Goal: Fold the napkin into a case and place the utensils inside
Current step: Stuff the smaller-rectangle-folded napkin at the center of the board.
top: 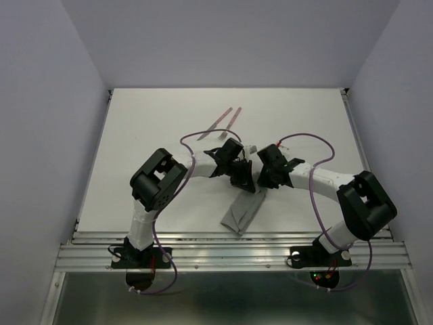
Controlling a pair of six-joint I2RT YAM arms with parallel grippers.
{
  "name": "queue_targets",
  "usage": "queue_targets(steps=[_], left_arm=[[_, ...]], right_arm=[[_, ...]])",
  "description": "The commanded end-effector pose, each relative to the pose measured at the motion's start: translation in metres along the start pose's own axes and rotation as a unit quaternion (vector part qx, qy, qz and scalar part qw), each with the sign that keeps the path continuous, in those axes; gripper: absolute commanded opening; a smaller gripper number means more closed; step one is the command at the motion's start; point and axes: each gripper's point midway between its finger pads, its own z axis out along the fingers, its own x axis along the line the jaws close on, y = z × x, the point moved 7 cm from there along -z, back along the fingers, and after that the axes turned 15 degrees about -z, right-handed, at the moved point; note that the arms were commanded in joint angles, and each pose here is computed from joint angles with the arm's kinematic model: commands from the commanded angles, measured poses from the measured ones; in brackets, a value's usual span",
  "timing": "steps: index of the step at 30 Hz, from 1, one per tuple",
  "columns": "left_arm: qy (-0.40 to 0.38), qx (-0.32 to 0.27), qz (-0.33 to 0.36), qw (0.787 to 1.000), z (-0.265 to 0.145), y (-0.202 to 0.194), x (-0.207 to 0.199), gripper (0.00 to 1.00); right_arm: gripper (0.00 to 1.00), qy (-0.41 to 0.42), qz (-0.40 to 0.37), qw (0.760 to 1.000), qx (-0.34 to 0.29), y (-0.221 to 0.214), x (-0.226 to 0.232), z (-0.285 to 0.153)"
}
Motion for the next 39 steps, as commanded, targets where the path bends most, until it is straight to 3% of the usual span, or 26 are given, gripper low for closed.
queue_targets(steps=[1, 12, 21, 26, 28, 33, 39], left_arm=[[-0.007, -0.027, 0.040, 0.999, -0.022, 0.006, -0.028, 0.00], [0.006, -0.047, 0.044, 0.998, -0.046, 0.012, -0.041, 0.00], [0.017, -0.076, 0.045, 0.996, -0.069, 0.025, -0.038, 0.00], [0.030, -0.089, 0.052, 0.994, -0.077, 0.030, -0.039, 0.00], [0.034, -0.091, 0.054, 0.994, -0.078, 0.030, -0.039, 0.00], [0.038, -0.097, 0.058, 0.993, -0.083, 0.030, -0.041, 0.00], [0.038, -0.100, 0.062, 0.992, -0.084, 0.032, -0.044, 0.00]], right_arm=[[0.08, -0.030, 0.000, 1.000, 0.002, -0.007, -0.007, 0.007], [0.08, -0.081, 0.048, 0.996, 0.006, -0.002, -0.018, 0.018], [0.07, -0.126, 0.155, 0.980, 0.020, 0.004, -0.045, 0.030], [0.08, -0.112, 0.153, 0.982, 0.007, 0.017, -0.038, 0.027], [0.10, -0.099, 0.150, 0.984, -0.003, 0.024, -0.035, 0.020], [0.35, -0.063, 0.143, 0.987, -0.036, 0.040, -0.029, -0.003], [0.40, -0.045, 0.138, 0.988, -0.059, 0.052, -0.027, -0.025]])
